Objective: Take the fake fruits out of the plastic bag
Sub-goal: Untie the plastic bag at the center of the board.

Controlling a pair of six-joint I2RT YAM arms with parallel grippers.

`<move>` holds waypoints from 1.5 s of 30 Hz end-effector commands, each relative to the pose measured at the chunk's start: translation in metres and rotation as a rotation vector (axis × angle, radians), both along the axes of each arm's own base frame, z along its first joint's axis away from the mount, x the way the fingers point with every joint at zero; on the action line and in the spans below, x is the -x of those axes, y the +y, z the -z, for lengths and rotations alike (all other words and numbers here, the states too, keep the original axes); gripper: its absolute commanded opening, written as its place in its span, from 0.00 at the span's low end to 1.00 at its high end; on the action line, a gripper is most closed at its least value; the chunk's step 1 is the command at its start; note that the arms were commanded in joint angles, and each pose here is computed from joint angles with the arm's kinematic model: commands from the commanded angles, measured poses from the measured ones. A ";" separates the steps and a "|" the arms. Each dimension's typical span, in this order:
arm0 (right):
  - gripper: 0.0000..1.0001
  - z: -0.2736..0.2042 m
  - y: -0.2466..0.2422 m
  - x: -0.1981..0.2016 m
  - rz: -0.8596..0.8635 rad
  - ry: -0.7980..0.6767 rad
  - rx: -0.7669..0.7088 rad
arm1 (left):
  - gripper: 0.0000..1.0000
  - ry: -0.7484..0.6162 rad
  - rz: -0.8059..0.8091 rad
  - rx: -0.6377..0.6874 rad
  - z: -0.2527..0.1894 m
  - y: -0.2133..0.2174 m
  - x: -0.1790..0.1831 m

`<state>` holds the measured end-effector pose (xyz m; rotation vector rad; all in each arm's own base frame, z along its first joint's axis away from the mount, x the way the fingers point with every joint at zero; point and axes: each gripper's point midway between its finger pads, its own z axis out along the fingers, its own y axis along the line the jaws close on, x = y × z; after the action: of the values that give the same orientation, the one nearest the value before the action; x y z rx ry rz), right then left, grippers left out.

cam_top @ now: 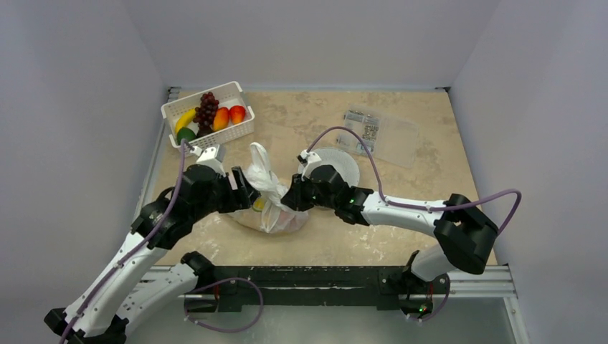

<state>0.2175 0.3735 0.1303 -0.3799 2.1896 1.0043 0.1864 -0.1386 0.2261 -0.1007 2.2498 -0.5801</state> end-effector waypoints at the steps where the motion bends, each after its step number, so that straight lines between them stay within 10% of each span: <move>1: 0.14 -0.013 0.008 -0.004 -0.034 -0.087 -0.042 | 0.68 0.173 0.013 0.310 -0.003 -0.051 0.008; 14: 0.14 -0.021 0.014 0.005 -0.091 -0.071 -0.066 | 0.57 0.095 0.128 -0.619 0.009 -0.020 -0.014; 22: 0.14 -0.030 0.013 -0.002 -0.054 -0.065 -0.050 | 0.59 0.071 0.167 -0.699 0.027 -0.029 -0.029; 28: 0.14 -0.028 0.012 0.002 -0.057 -0.049 -0.036 | 0.43 0.037 0.175 -0.717 0.037 -0.031 -0.037; 36: 0.14 -0.023 0.022 0.006 -0.077 -0.032 -0.010 | 0.69 0.011 0.176 -0.736 0.050 -0.029 -0.042; 41: 0.14 -0.026 0.025 0.009 -0.082 -0.038 0.005 | 0.43 0.040 0.132 -0.755 0.060 -0.018 -0.047; 45: 0.14 -0.021 0.025 0.009 -0.069 -0.019 0.010 | 0.00 0.049 0.077 -0.737 0.058 -0.001 -0.048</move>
<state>0.2045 0.3904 0.1365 -0.4822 2.2096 1.0120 0.2269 -0.1531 0.1577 0.4344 2.4256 0.2444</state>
